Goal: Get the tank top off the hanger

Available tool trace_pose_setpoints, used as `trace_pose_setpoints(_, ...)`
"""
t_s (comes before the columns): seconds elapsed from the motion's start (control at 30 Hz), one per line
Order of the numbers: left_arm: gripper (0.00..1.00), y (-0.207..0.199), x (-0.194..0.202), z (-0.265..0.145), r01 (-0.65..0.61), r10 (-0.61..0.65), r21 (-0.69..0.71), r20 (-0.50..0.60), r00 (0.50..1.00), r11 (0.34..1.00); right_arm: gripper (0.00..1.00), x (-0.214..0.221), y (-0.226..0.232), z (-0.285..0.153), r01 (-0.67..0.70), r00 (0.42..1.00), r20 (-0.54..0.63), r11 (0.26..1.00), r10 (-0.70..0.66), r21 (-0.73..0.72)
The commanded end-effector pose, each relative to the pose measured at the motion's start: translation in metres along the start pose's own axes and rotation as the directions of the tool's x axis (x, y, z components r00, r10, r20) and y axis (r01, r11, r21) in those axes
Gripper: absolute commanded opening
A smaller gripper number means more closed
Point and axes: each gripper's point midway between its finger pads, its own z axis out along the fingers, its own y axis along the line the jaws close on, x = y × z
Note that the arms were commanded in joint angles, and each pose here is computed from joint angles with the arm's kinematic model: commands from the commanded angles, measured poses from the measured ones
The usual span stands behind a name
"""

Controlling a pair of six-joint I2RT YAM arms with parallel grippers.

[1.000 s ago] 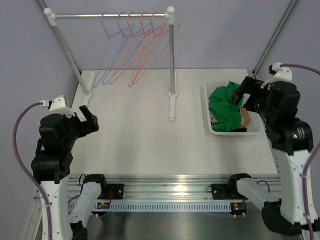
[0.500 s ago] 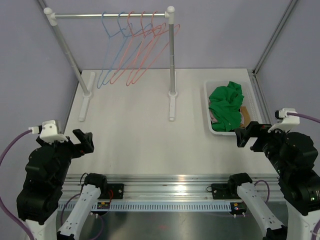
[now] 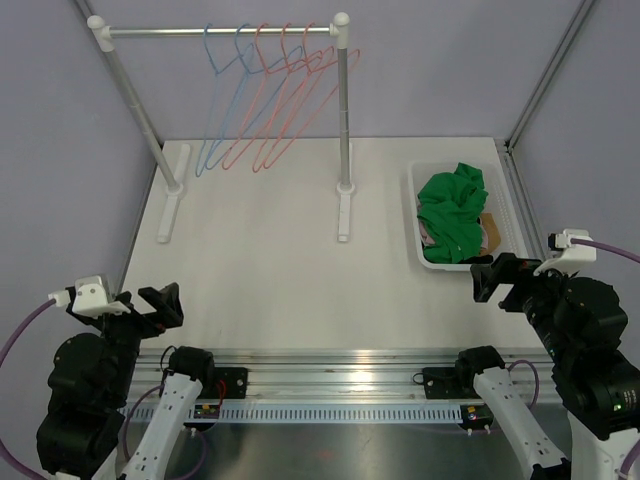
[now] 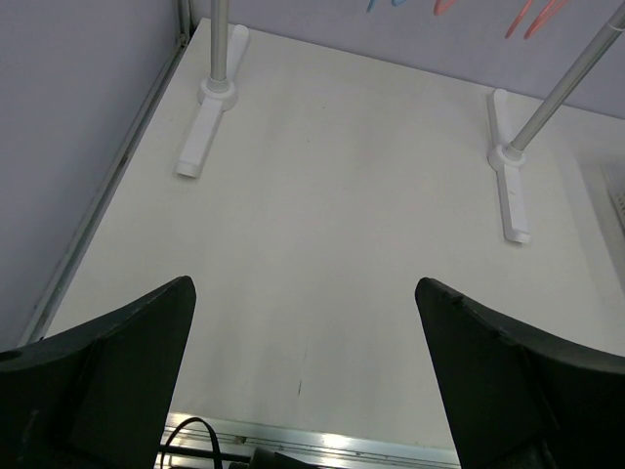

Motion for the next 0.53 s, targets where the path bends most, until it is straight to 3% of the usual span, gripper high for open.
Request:
trace_pose_setpoints(0.0,0.99,-0.003,-0.009,0.007,-0.008,0.008,0.007,0.034,0.999,1.000,1.00,-0.008,-0.004,0.006,0.007,1.000,0.026,1.000,-0.008,0.031)
trace_pose_setpoints(0.5,0.99,-0.006,-0.007,0.022,-0.018,0.018,-0.004,0.005,1.000,1.000,1.00,-0.012,-0.008,0.017,0.054,0.998,0.014,0.997,-0.055,0.056)
